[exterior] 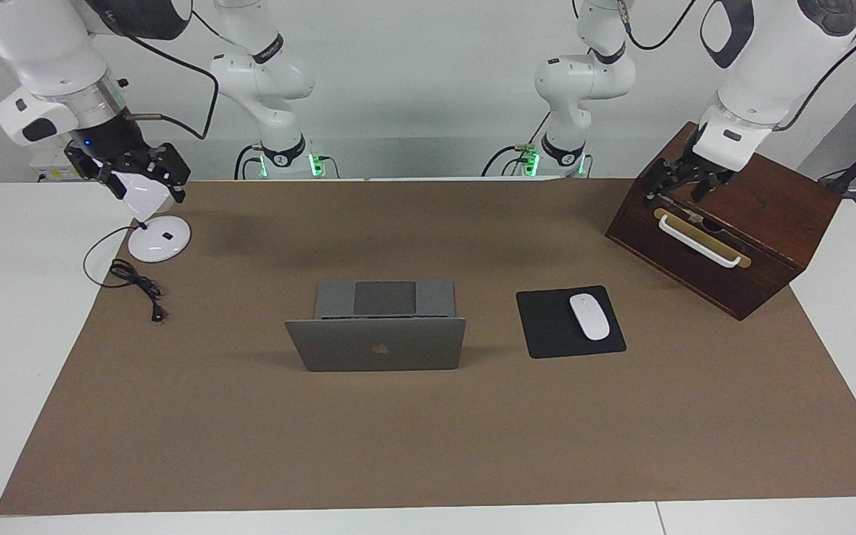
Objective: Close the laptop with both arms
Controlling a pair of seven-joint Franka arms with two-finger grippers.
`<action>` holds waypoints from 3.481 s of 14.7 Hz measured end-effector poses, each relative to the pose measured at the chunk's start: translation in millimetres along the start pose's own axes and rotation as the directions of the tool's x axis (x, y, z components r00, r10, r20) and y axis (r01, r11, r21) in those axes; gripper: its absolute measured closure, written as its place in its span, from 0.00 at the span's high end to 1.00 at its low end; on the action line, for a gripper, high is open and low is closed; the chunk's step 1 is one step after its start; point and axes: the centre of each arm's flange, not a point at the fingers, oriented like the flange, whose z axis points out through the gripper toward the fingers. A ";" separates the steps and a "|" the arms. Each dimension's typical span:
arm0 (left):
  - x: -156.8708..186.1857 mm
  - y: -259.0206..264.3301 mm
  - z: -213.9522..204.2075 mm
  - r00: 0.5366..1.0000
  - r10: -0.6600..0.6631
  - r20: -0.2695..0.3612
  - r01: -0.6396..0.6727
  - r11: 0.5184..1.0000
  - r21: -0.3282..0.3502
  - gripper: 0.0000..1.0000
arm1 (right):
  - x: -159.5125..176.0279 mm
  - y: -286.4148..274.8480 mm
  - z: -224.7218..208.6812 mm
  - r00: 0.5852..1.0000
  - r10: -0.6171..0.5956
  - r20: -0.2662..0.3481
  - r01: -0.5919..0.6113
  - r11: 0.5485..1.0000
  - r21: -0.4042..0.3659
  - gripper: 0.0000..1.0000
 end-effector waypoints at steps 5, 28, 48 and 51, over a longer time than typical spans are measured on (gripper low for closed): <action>2.2 5.2 6.1 1.000 0.009 -0.012 -0.009 1.000 -0.001 1.00 | -0.7 0.4 -1.2 1.000 0.001 -0.002 -0.001 1.000 0.000 1.00; -36.2 109.9 52.1 0.601 -0.790 0.120 0.796 0.580 -0.172 1.00 | 61.7 -8.0 31.1 0.982 -0.010 -0.188 0.011 1.000 0.004 0.90; -70.3 204.7 212.1 -0.205 -0.710 0.673 0.940 -0.334 -0.065 0.01 | 112.8 -193.5 70.9 0.925 -0.084 -0.370 0.095 0.995 0.011 0.01; -82.1 227.5 245.8 -0.287 -0.670 0.684 0.904 -0.426 -0.038 0.01 | 103.5 -221.2 68.9 0.918 -0.123 -0.378 0.132 0.991 -0.002 0.01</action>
